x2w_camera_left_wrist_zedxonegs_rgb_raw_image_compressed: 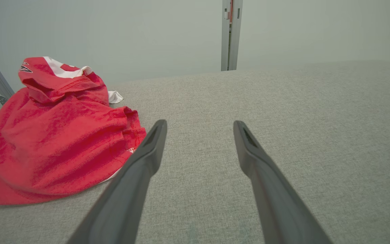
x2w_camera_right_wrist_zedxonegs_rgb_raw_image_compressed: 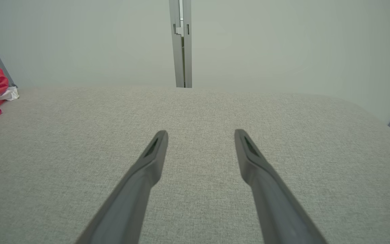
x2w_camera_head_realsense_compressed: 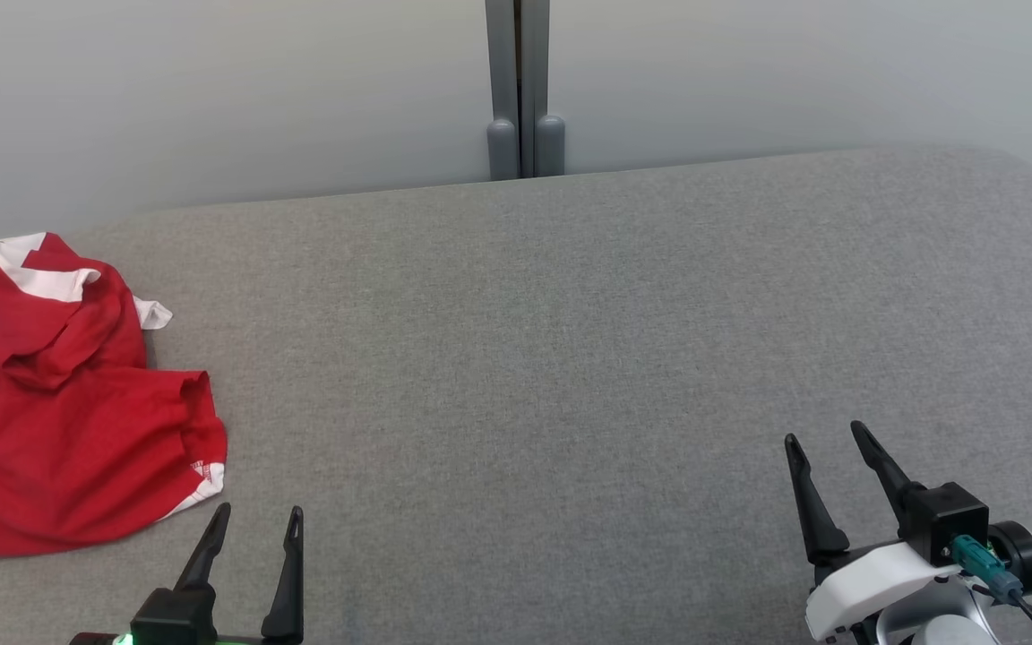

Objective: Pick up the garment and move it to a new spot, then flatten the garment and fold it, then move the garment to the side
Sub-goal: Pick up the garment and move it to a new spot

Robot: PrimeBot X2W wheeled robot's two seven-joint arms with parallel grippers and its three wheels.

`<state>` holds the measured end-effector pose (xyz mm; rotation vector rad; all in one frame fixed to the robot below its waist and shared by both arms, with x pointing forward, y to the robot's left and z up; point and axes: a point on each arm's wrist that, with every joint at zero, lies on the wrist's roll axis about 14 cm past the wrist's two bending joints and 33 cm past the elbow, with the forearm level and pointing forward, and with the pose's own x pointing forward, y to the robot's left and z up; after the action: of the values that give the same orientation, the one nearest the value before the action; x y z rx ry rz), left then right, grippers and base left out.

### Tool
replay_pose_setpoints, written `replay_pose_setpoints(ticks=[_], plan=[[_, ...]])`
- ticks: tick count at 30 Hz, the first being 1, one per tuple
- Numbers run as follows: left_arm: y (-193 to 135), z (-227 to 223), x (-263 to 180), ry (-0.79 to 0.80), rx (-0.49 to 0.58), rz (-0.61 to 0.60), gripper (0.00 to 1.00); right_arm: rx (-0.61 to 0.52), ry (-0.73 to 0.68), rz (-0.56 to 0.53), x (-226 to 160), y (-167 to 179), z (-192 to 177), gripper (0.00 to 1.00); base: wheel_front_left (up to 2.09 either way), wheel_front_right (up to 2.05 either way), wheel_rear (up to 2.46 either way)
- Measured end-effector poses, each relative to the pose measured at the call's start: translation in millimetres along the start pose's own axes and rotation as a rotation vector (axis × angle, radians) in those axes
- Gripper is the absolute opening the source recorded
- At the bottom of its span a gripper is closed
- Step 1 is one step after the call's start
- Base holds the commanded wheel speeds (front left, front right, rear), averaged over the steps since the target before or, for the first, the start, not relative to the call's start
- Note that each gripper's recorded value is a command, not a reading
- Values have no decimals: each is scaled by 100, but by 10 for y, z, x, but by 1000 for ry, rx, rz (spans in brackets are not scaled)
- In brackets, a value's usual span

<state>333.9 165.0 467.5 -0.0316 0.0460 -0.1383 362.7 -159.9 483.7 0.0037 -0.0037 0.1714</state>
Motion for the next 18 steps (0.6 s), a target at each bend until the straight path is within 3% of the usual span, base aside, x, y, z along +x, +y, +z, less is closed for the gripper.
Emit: replay_pose_setpoints(ticks=[13, 18], plan=[[40, -20, -12, 1, -34, 23, 100, 16, 0, 4, 13, 20, -3, 100, 0, 0, 0], [110, 0, -72, -6, -28, 49, 100, 10, -7, 58, 68, 175, 20, 100, 0, 0, 0]])
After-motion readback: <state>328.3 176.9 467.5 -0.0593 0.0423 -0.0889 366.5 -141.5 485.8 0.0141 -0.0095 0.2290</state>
